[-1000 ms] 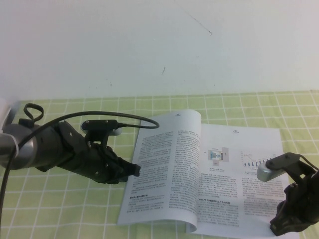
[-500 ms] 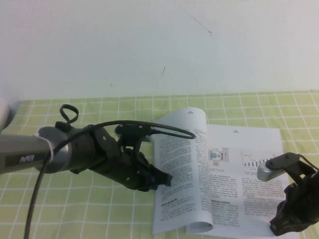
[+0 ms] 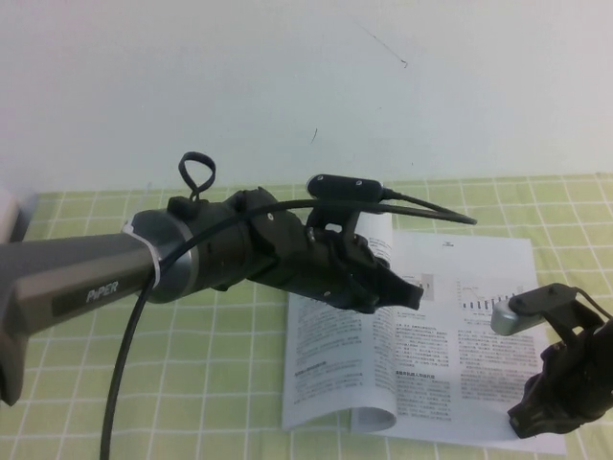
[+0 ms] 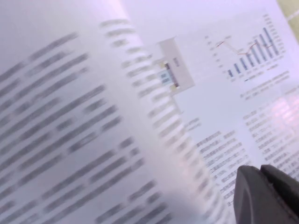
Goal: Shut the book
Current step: 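Close the open booklet and leave it lying on the table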
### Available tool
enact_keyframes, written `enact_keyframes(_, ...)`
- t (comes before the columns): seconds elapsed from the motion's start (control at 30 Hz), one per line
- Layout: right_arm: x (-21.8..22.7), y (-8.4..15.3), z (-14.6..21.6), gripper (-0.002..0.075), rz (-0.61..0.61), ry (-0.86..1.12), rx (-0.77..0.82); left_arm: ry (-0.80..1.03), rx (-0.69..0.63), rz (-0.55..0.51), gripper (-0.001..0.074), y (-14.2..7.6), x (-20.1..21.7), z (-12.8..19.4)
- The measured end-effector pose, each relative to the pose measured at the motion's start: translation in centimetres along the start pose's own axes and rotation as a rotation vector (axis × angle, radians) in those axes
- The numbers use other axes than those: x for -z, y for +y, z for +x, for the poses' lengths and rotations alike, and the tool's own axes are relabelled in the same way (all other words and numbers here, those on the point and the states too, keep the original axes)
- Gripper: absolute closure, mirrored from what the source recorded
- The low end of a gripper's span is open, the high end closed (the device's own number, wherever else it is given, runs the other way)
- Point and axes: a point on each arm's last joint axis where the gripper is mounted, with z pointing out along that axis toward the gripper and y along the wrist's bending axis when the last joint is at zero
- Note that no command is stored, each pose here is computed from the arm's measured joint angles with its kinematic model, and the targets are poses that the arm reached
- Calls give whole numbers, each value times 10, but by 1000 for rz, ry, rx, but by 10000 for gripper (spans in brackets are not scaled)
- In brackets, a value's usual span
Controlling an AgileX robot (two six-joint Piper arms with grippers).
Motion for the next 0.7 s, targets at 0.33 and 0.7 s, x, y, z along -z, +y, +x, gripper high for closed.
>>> enact_keyframes(0.33,0,0,-1,729,6,-6,2,102,-126,-176,738,28,11,-5)
enact_keyframes(0.7,0,0,-1,729,7,-7,5,183,-48,-473,738,80,5,6)
